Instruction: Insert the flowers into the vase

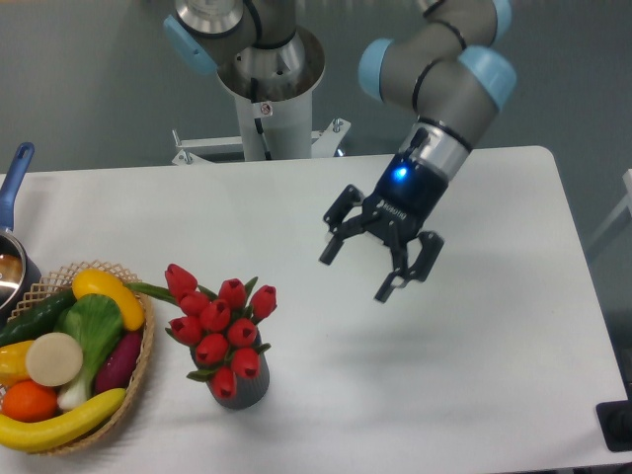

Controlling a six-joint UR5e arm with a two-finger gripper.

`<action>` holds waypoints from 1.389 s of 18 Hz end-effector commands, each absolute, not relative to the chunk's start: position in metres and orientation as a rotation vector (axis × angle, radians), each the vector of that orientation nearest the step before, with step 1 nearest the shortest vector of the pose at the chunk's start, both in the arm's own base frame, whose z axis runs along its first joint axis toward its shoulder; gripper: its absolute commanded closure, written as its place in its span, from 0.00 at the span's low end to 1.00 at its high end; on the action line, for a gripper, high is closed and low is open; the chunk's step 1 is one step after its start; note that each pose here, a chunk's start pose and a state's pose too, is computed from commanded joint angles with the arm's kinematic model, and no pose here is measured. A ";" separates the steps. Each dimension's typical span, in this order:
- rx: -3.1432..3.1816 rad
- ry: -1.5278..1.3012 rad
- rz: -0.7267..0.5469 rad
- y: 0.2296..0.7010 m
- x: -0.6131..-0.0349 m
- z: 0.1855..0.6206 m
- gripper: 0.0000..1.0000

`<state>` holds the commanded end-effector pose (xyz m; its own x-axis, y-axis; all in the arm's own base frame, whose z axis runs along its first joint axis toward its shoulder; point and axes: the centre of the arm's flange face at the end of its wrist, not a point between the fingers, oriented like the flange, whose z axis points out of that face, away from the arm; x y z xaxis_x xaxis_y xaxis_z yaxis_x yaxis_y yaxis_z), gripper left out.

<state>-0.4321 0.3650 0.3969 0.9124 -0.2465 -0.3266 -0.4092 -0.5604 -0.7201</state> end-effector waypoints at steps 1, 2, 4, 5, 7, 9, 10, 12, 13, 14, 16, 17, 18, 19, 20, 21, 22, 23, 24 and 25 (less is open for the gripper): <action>-2.225 0.456 0.259 0.357 -0.428 0.399 0.00; -2.244 0.452 0.296 0.349 -0.426 0.409 0.00; -2.313 0.412 0.343 0.327 -0.425 0.421 0.00; -2.348 0.392 0.357 0.318 -0.425 0.428 0.00; -2.422 0.350 0.405 0.299 -0.429 0.438 0.00; -2.494 0.330 0.405 0.288 -0.432 0.445 0.00; -2.536 0.341 0.408 0.285 -0.433 0.448 0.00; -2.635 0.449 0.438 0.275 -0.433 0.454 0.00; -2.684 0.503 0.435 0.269 -0.434 0.454 0.00; -2.715 0.541 0.419 0.265 -0.434 0.454 0.00; -2.720 0.608 0.395 0.263 -0.433 0.461 0.00; -2.720 0.631 0.385 0.258 -0.433 0.459 0.00; -2.720 0.659 0.393 0.252 -0.430 0.460 0.00; -2.718 0.687 0.399 0.245 -0.428 0.457 0.00; -2.718 0.700 0.406 0.240 -0.427 0.457 0.00; -2.720 0.697 0.411 0.237 -0.427 0.459 0.00; -2.721 0.696 0.404 0.237 -0.427 0.460 0.00; -2.722 0.695 0.398 0.237 -0.427 0.459 0.00; -2.722 0.693 0.400 0.237 -0.427 0.459 0.00; -2.722 0.693 0.400 0.237 -0.427 0.460 0.00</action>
<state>-0.4272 0.2367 0.4601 0.8444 -0.4159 -0.3377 -0.5004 -0.8374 -0.2200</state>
